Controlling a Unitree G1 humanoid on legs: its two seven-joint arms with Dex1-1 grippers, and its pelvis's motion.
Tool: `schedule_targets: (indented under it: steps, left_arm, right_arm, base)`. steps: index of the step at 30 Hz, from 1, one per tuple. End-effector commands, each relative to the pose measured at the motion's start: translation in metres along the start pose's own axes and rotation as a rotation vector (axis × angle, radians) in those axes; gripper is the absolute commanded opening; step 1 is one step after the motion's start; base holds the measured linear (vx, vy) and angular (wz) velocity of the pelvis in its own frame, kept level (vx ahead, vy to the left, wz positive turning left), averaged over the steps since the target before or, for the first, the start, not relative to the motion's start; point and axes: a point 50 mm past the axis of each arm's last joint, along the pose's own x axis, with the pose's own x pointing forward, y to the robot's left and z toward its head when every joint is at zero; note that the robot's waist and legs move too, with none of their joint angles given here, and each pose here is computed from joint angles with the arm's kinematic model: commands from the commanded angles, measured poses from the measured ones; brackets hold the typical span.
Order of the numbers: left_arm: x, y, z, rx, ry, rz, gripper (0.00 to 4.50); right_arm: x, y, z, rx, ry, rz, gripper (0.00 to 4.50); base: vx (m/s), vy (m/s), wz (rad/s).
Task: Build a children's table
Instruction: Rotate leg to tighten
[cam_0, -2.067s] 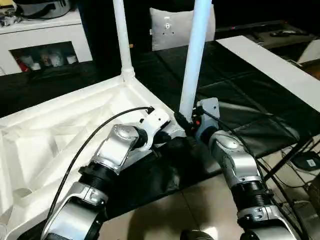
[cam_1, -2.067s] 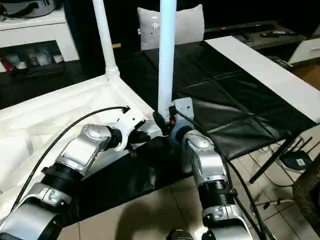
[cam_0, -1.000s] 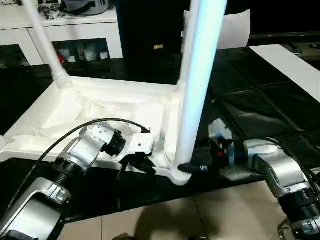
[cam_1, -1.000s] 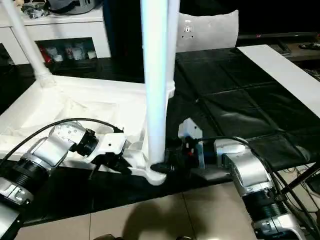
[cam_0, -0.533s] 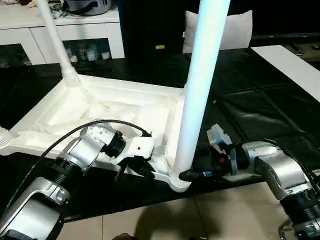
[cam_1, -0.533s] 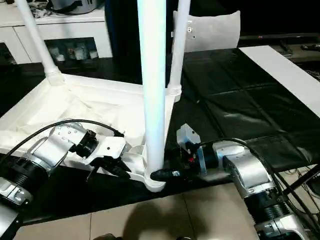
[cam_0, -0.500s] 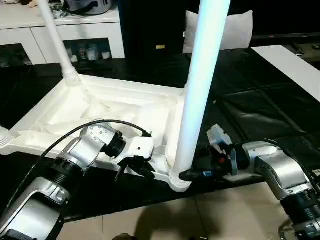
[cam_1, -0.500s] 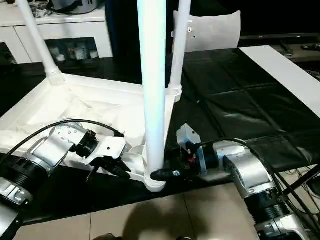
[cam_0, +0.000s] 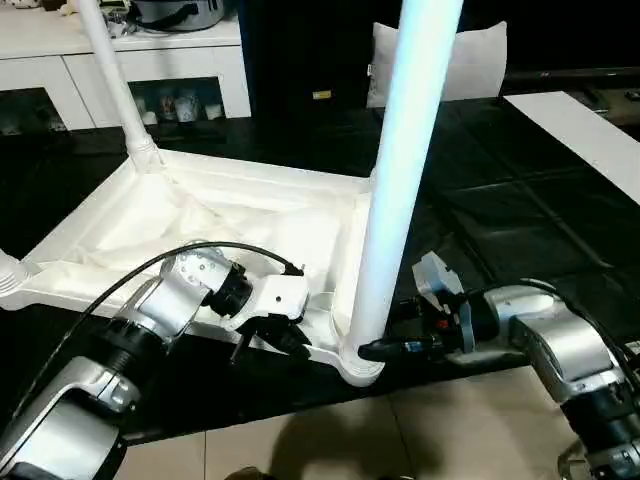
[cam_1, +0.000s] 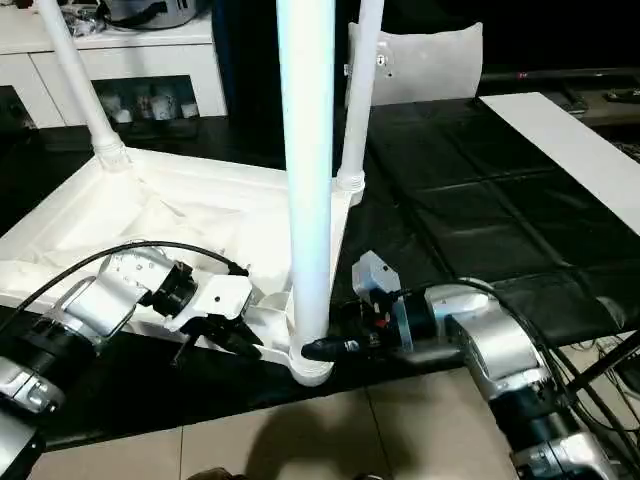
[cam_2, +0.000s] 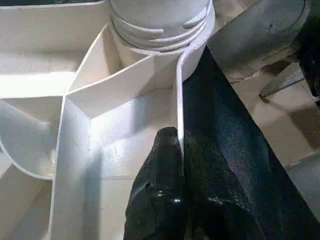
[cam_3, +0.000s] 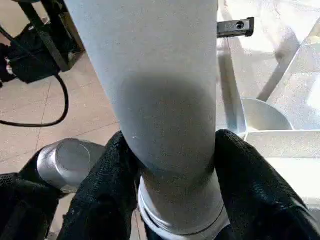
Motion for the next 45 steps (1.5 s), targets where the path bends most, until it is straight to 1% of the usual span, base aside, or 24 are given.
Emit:
schedule_targets:
  steps: [1,4,7,12,13,15,19,20,22,23,25,26,27,28,30,33,34,35,36,37,41,43,44,45]
  left_arm:
    - [0.010,-0.003,0.002,-0.010,-0.008,-0.021,0.00]
    - [0.011,-0.002,0.004,-0.021,-0.023,-0.008,0.00]
    - [0.017,0.000,0.013,-0.124,-0.106,0.050,0.00]
    - [0.024,0.007,0.023,-0.198,-0.156,0.151,0.00]
    - [0.027,0.011,0.030,-0.236,-0.179,0.201,0.00]
    - [0.031,0.020,0.042,-0.293,-0.214,0.275,0.00]
    - [0.034,0.024,0.050,-0.325,-0.232,0.311,0.00]
    - [0.037,0.035,0.057,-0.362,-0.246,0.402,0.00]
    - [0.039,0.041,0.061,-0.386,-0.257,0.462,0.00]
    - [0.039,0.048,0.065,-0.407,-0.267,0.528,0.00]
    - [0.038,0.055,0.067,-0.425,-0.272,0.603,0.00]
    - [0.037,0.056,0.067,-0.427,-0.269,0.618,0.00]
    - [0.036,0.057,0.065,-0.424,-0.250,0.650,0.00]
    - [0.036,0.057,0.065,-0.424,-0.250,0.650,0.00]
    - [0.033,0.058,0.061,-0.421,-0.228,0.672,0.00]
    - [0.027,0.056,0.049,-0.416,-0.190,0.699,0.00]
    - [0.027,0.056,0.048,-0.416,-0.189,0.699,0.00]
    - [0.025,0.055,0.043,-0.398,-0.167,0.698,0.00]
    - [0.023,0.054,0.040,-0.384,-0.161,0.687,0.00]
    - [0.022,0.054,0.039,-0.375,-0.158,0.679,0.00]
    - [0.017,0.048,0.030,-0.320,-0.128,0.615,0.00]
    - [0.016,0.047,0.027,-0.305,-0.118,0.589,0.00]
    - [0.014,0.044,0.023,-0.278,-0.099,0.540,0.00]
    - [0.013,0.042,0.022,-0.249,-0.092,0.510,0.00]
  right_arm:
    - [0.008,0.007,-0.006,0.034,0.012,0.037,1.97]
    - [0.009,0.007,-0.008,0.042,0.006,0.023,1.97]
    - [0.018,0.009,-0.008,0.100,-0.060,-0.050,1.97]
    - [0.028,0.005,-0.009,0.120,-0.111,-0.192,1.96]
    - [0.033,-0.002,-0.009,0.127,-0.129,-0.307,1.96]
    - [0.040,-0.013,-0.008,0.170,-0.154,-0.461,1.96]
    - [0.044,-0.020,-0.005,0.189,-0.171,-0.553,1.94]
    - [0.056,-0.035,0.005,0.249,-0.228,-0.706,1.94]
    - [0.060,-0.042,0.009,0.280,-0.250,-0.769,1.94]
    - [0.064,-0.048,0.014,0.307,-0.266,-0.840,1.94]
    - [0.069,-0.054,0.020,0.296,-0.286,-0.876,1.94]
    - [0.070,-0.054,0.021,0.284,-0.287,-0.877,1.94]
    - [0.072,-0.055,0.022,0.270,-0.293,-0.884,2.49]
    - [0.072,-0.055,0.022,0.270,-0.293,-0.884,2.63]
    - [0.071,-0.057,0.023,0.264,-0.303,-0.903,2.66]
    - [0.064,-0.058,0.022,0.236,-0.307,-0.930,3.05]
    - [0.064,-0.058,0.022,0.235,-0.307,-0.930,3.10]
    - [0.061,-0.055,0.022,0.185,-0.303,-0.906,3.11]
    - [0.056,-0.053,0.021,0.160,-0.301,-0.898,3.31]
    - [0.053,-0.051,0.020,0.145,-0.300,-0.893,3.47]
    - [0.036,-0.041,0.014,0.079,-0.300,-0.828,3.63]
    - [0.031,-0.036,0.012,0.056,-0.297,-0.781,3.91]
    - [0.022,-0.032,0.011,0.038,-0.296,-0.741,4.03]
    - [0.018,-0.030,0.010,0.030,-0.291,-0.723,4.07]
  base:
    - [0.000,0.000,0.00]
    - [0.000,0.000,0.00]
    - [0.000,0.000,0.00]
    - [0.000,0.000,0.00]
    - [0.000,0.000,0.00]
    - [0.000,0.000,0.00]
    - [-0.068,0.017,-0.05]
    - [0.000,0.000,0.00]
    - [-0.020,-0.096,-0.14]
    - [-0.042,-0.107,-0.22]
    - [0.033,-0.019,-0.21]
    - [0.058,-0.005,-0.07]
    - [0.000,0.000,0.00]
    - [0.000,0.000,0.00]
    - [0.000,0.000,0.00]
    - [0.000,0.000,0.00]
    - [0.000,0.000,0.00]
    - [0.000,0.000,0.00]
    - [0.000,0.000,0.00]
    - [0.000,0.000,0.00]
    - [0.000,0.000,0.00]
    - [0.000,0.000,0.00]
    - [0.000,0.000,0.00]
    - [0.000,0.000,0.00]
